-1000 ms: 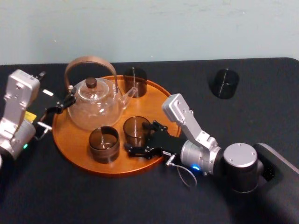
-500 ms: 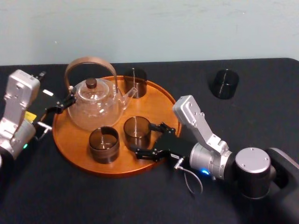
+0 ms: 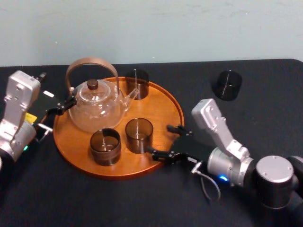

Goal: Pick up the glass from the table and place it on the tray.

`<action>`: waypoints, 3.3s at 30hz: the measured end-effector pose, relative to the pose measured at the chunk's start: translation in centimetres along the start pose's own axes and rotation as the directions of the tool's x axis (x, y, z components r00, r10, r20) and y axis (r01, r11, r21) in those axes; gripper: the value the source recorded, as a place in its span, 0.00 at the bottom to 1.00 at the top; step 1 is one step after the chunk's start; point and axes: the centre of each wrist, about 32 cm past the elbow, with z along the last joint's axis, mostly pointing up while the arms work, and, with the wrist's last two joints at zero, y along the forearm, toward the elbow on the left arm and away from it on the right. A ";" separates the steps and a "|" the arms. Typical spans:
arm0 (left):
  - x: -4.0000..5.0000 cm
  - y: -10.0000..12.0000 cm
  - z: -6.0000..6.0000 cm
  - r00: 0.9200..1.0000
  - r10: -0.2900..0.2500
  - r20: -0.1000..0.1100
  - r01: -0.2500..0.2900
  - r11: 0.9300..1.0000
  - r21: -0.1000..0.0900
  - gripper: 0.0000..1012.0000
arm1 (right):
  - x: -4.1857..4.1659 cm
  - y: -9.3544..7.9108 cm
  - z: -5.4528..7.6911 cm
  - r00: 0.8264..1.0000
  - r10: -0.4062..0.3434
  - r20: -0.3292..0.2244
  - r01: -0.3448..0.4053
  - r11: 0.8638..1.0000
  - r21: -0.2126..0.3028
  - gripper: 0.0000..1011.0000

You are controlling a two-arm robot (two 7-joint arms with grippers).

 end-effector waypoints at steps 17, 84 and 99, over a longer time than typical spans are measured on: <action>0.00 0.0 0.0 1.000 0.000 0.000 0.000 1.000 0.000 1.00 | 5.24 -4.3 -0.3 0.966 -0.249 -0.065 0.251 0.968 0.019 0.99; 0.00 0.0 0.0 1.000 0.000 0.000 0.000 1.000 0.000 1.00 | 15.51 -2.9 -0.4 0.880 -0.449 -0.155 0.447 0.893 -0.054 0.99; 0.00 0.0 0.0 1.000 0.000 0.000 0.000 1.000 0.000 1.00 | 15.97 -2.4 -0.6 0.876 -0.456 -0.157 0.451 0.890 -0.066 0.99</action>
